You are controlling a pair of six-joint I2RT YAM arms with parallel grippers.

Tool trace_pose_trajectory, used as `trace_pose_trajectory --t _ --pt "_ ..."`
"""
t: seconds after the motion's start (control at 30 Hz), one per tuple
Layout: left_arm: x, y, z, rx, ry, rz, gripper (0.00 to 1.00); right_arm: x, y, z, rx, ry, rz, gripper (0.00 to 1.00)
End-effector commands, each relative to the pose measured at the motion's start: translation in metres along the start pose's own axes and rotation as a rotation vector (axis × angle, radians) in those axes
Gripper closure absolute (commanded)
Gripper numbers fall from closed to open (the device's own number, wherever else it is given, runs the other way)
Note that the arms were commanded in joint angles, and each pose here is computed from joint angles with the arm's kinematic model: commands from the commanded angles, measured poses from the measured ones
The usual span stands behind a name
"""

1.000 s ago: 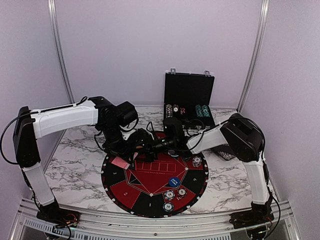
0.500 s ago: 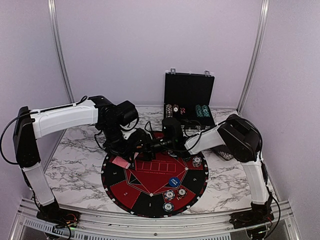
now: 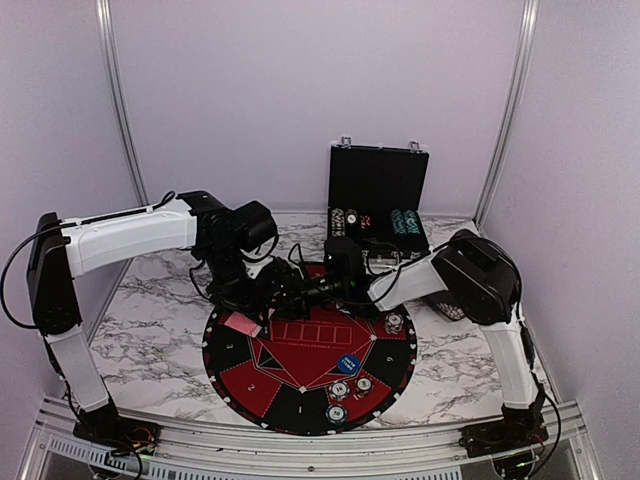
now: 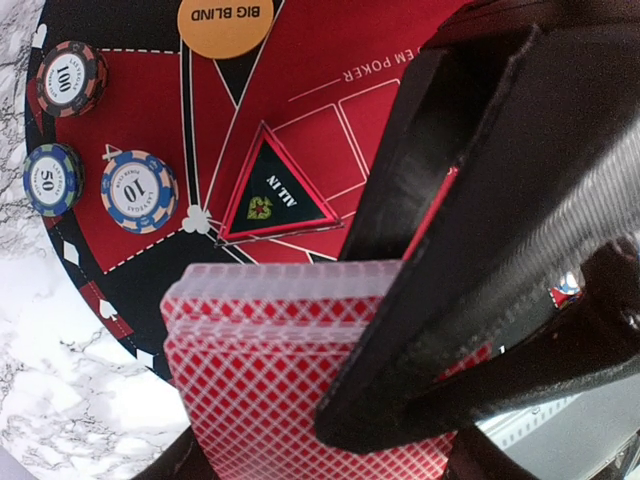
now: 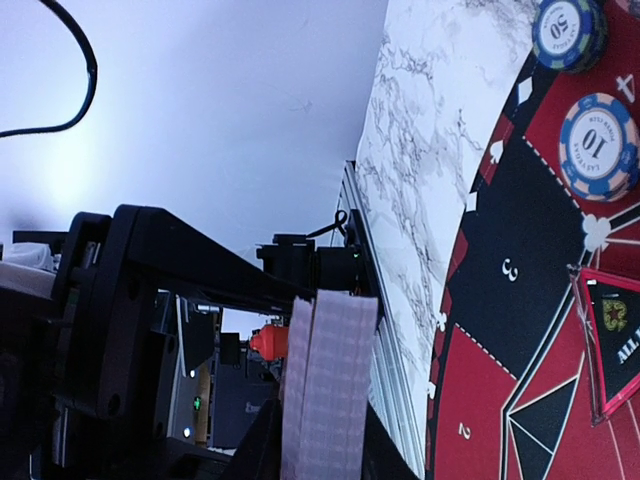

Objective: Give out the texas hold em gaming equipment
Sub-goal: Pass from the left arm to the right, then pass from the right arm to the left

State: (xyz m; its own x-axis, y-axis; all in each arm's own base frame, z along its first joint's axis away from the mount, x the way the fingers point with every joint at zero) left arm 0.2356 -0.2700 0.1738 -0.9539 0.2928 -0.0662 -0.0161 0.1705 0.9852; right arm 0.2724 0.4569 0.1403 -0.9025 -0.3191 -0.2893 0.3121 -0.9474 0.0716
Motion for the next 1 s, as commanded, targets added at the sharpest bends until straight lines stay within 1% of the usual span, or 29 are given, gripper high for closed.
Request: trace_pose_trajectory --t 0.0,0.1,0.23,0.4,0.53,0.6,0.67,0.83,0.97 --pt "0.0 0.007 -0.001 -0.008 -0.017 -0.006 0.51 0.0 -0.005 0.007 -0.045 0.024 0.015 0.86" --pt "0.001 0.006 0.0 -0.013 -0.014 -0.006 0.47 0.0 -0.005 0.011 -0.065 0.021 0.011 0.93" --pt "0.002 0.007 0.002 -0.018 -0.014 -0.008 0.38 -0.002 -0.003 0.021 -0.101 0.033 0.002 1.0" --pt "0.004 0.006 0.004 -0.023 -0.019 -0.007 0.19 -0.005 0.002 0.031 -0.149 0.028 -0.017 1.0" --pt "0.004 0.007 0.003 -0.019 -0.022 -0.009 0.09 -0.007 0.004 0.035 -0.155 0.035 -0.028 1.0" --pt "0.004 0.007 0.002 -0.014 -0.025 -0.014 0.08 -0.007 0.004 0.036 -0.157 0.035 -0.031 1.0" --pt "0.003 0.008 0.001 -0.008 -0.025 -0.019 0.09 -0.007 0.004 0.036 -0.158 0.033 -0.035 1.0" --pt "0.002 0.009 -0.003 -0.012 -0.043 -0.031 0.22 -0.008 0.006 0.033 -0.152 0.018 -0.054 1.0" --pt "0.003 0.008 -0.006 -0.024 -0.059 -0.036 0.28 -0.009 0.008 0.03 -0.145 0.007 -0.068 1.0"
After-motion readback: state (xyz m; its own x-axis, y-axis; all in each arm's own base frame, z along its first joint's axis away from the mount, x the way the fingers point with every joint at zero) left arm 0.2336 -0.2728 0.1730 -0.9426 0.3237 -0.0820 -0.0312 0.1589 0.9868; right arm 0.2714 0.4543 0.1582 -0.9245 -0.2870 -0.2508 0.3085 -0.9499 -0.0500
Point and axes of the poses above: each gripper's point midway between its finger pads, its own y axis back along the fingers, its own z axis along the line the jaws close on, x = y × z, the point moved 5 cm from there along y, back along the fingers, and after that the axes turned 11 degrees about y, right-handed, at the moved point
